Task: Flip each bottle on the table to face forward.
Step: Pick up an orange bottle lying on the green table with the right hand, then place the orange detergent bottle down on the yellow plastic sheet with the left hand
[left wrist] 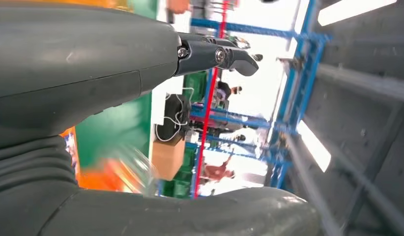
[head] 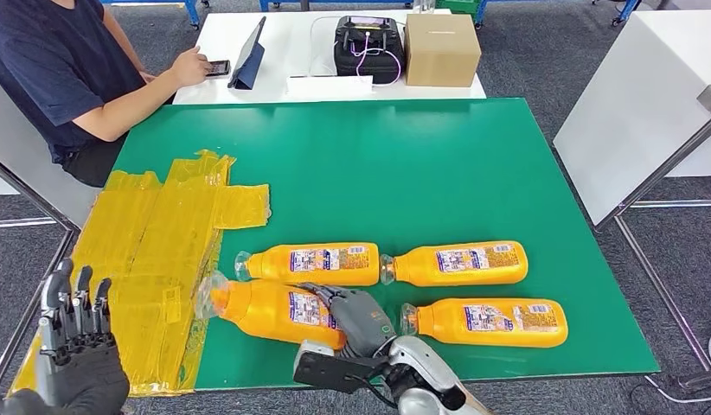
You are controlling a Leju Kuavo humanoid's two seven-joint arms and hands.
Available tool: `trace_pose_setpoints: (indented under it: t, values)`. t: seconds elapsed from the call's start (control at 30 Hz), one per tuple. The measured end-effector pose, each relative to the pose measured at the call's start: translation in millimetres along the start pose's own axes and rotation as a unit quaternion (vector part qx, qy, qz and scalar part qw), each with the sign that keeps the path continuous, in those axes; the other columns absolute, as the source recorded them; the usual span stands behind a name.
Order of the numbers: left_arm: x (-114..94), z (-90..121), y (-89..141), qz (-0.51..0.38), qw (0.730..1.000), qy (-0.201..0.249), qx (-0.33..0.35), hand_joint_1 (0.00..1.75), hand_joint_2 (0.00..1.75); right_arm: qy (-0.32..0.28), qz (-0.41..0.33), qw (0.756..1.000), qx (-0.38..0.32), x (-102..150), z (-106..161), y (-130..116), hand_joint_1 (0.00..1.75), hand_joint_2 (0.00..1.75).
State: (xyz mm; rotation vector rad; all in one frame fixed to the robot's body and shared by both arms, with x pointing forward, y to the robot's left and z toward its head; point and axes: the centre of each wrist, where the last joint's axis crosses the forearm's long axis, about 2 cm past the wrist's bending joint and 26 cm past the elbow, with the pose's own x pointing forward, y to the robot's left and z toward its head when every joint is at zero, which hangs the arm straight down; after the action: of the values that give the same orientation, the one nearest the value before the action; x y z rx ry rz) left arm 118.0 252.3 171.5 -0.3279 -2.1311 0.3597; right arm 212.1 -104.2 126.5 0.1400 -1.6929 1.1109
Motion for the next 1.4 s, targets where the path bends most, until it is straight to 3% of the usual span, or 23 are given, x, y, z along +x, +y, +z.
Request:
trace_pose_setpoints:
  t: [0.03,0.27,0.7,1.03,1.4]
  values:
    - [1.4,1.4,0.9,0.015,1.0,0.004,0.011,0.0,1.75,-0.017,-0.014,1.0,-0.02,5.4,5.4,-1.2,1.75,1.75]
    - [4.1,11.0,3.4,0.106,0.993,0.056,-0.01,0.0,1.75,-0.093,-0.053,0.988,-0.109,30.1,28.7,-15.8,1.75,1.75]
    - [-5.6,24.4,-3.5,0.151,0.982,0.105,-0.046,0.0,1.75,-0.113,-0.061,0.985,-0.115,37.6,29.0,-21.4,1.75,1.75]
    - [-17.3,24.3,-25.4,0.14,0.979,0.131,-0.065,0.0,1.75,-0.139,-0.052,0.987,-0.066,45.9,13.5,-26.0,1.75,1.75]
    - [-24.7,18.9,-41.3,0.091,0.981,0.119,-0.122,0.0,1.75,-0.19,-0.098,0.975,0.064,68.3,-13.5,-13.1,1.75,1.75]
